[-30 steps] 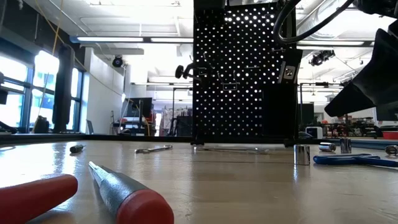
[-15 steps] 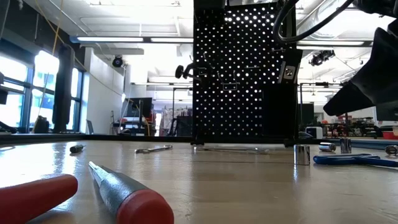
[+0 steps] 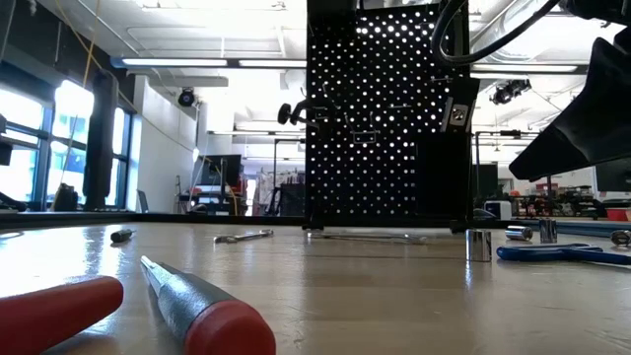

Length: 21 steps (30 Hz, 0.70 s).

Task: Hang tools onto peg board
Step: Hang the silver socket onto the pegboard

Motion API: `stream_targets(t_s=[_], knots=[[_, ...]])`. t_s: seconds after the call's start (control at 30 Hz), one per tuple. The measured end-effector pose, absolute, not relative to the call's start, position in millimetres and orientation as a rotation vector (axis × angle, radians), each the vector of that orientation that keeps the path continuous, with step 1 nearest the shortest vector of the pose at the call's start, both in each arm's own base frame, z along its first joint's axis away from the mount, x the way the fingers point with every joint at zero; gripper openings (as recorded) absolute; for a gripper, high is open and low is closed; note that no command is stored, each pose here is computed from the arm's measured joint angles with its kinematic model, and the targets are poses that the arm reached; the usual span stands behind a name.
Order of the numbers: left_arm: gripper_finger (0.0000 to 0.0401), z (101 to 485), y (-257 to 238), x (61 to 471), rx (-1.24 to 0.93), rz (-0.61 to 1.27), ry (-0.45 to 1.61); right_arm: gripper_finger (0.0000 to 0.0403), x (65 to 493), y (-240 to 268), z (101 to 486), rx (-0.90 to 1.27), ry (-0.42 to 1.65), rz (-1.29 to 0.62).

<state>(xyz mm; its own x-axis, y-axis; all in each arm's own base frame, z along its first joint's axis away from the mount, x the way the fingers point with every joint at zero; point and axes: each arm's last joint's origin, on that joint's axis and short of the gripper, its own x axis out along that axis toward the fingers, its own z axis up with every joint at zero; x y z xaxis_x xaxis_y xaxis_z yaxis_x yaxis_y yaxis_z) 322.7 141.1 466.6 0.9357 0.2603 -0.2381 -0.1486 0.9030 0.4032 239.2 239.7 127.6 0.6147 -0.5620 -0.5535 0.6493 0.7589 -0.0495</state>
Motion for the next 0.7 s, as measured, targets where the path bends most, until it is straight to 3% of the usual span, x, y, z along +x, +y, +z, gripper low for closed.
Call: stream_targets(t_s=[0.23, 0.7], knots=[[0.0189, 471.6, 138.8, 317.4, 0.38, 0.221, 0.277, 0.0169, 238.9, 239.5, 127.6, 0.149, 0.585, -0.699], [0.0192, 522.5, 82.6, 243.9, 0.455, 0.201, 0.18, 0.0169, 236.9, 237.4, 126.0, 0.144, 0.667, -0.706]])
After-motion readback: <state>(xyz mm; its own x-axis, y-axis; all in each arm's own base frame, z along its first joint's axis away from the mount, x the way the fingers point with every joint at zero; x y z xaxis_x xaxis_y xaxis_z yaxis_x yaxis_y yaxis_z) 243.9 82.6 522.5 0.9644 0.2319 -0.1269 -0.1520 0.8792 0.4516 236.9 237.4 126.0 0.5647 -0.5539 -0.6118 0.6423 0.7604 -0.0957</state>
